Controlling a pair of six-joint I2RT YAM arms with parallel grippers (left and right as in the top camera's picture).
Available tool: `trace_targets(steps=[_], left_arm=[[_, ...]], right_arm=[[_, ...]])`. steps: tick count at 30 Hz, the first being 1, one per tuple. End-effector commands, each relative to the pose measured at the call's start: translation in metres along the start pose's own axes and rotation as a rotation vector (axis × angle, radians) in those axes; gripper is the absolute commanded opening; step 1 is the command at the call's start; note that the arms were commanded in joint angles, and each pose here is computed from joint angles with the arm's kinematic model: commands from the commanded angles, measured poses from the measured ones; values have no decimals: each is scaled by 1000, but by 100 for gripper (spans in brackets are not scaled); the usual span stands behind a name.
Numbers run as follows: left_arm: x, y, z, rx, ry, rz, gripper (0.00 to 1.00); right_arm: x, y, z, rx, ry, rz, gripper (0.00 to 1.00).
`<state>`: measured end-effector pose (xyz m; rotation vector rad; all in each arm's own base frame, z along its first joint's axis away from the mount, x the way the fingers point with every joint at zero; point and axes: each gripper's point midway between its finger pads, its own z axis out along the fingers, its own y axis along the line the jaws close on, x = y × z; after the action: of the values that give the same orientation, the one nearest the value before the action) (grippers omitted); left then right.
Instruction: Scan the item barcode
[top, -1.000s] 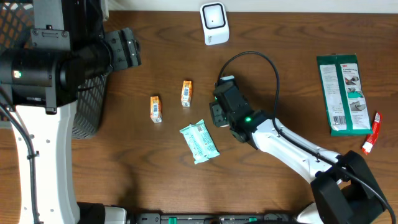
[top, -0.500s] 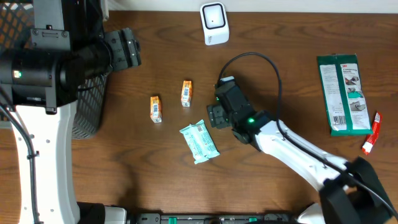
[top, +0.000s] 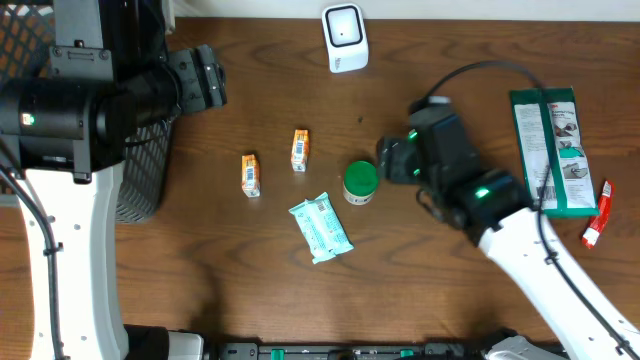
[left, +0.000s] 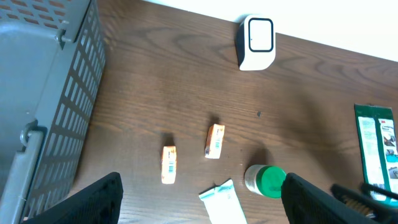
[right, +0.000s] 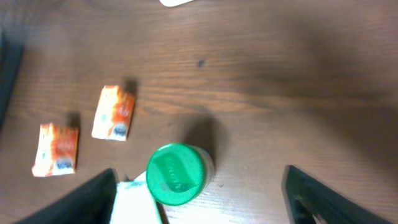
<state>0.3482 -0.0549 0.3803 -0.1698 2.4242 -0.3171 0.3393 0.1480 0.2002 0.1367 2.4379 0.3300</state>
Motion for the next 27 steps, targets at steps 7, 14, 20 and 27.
trace_targets(steps=[7,14,20,27], left_arm=[[-2,3,-1,-12,-6,-6,82],[-2,3,-1,-12,-6,-6,82],[-2,3,-1,-12,-6,-6,82],[-2,3,-1,-12,-6,-6,82]], right_arm=[[-1,10,-9,-189,120,133,99],[27,3,4,-116,251,298,86],[53,-9,28,-22,359,339,63],[89,-8,55,48,492,312,14]])
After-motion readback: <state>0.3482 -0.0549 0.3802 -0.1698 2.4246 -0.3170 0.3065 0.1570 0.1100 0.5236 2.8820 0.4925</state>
